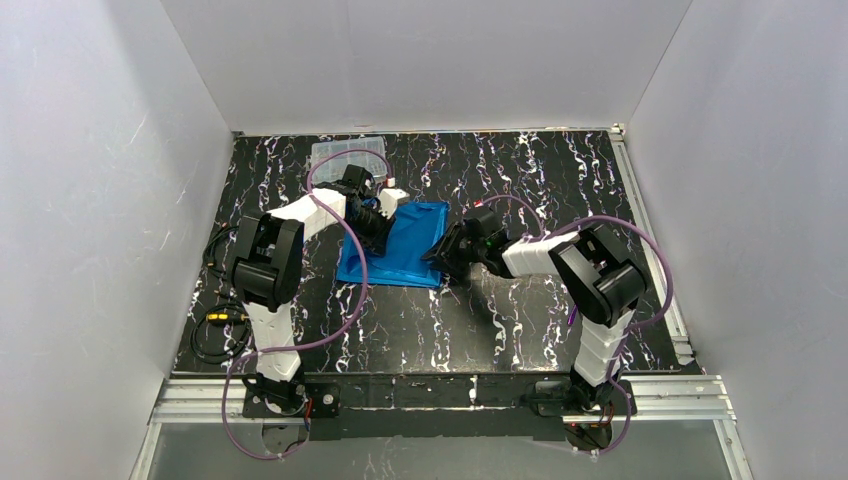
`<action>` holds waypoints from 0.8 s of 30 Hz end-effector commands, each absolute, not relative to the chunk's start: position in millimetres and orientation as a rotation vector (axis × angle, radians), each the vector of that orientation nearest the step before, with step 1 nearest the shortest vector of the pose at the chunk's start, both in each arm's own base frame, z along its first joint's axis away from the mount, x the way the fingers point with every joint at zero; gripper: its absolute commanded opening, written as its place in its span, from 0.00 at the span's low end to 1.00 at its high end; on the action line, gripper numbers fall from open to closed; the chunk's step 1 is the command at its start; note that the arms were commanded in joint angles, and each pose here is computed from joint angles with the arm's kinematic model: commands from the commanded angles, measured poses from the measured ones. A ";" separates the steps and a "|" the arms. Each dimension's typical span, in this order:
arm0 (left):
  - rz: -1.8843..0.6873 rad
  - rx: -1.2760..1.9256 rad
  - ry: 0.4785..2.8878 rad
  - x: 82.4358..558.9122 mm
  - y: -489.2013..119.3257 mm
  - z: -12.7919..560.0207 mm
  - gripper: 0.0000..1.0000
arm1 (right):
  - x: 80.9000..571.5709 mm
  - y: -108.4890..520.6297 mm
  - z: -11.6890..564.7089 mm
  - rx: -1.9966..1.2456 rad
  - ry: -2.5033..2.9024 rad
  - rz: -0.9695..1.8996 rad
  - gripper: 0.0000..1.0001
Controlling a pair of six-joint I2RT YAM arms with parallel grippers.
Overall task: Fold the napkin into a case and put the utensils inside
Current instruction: Smooth out the upper triangle-folded napkin at the center of the board.
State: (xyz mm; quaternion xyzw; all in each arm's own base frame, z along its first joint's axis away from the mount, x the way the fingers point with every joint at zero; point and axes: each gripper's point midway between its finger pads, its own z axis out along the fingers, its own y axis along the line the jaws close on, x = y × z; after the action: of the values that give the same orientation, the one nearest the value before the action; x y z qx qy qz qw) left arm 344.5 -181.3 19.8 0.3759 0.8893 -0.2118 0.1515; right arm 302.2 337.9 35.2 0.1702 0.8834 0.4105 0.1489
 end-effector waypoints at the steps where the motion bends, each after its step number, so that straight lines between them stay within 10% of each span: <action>1: -0.616 1.089 2.592 335.0 -176.9 16.2 0.08 | 299.9 343.8 22.5 0.519 2.538 1.166 0.45; 24: -0.592 1.115 2.593 332.4 -172.8 15.2 0.07 | 307.7 352.2 70.5 0.583 2.335 1.399 0.41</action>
State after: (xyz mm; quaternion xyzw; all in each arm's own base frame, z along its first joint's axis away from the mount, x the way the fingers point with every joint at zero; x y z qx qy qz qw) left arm 344.2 -180.7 19.2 0.3790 0.8884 -0.2106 0.1510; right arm 294.7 346.1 36.0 0.2051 0.8580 0.4483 0.1442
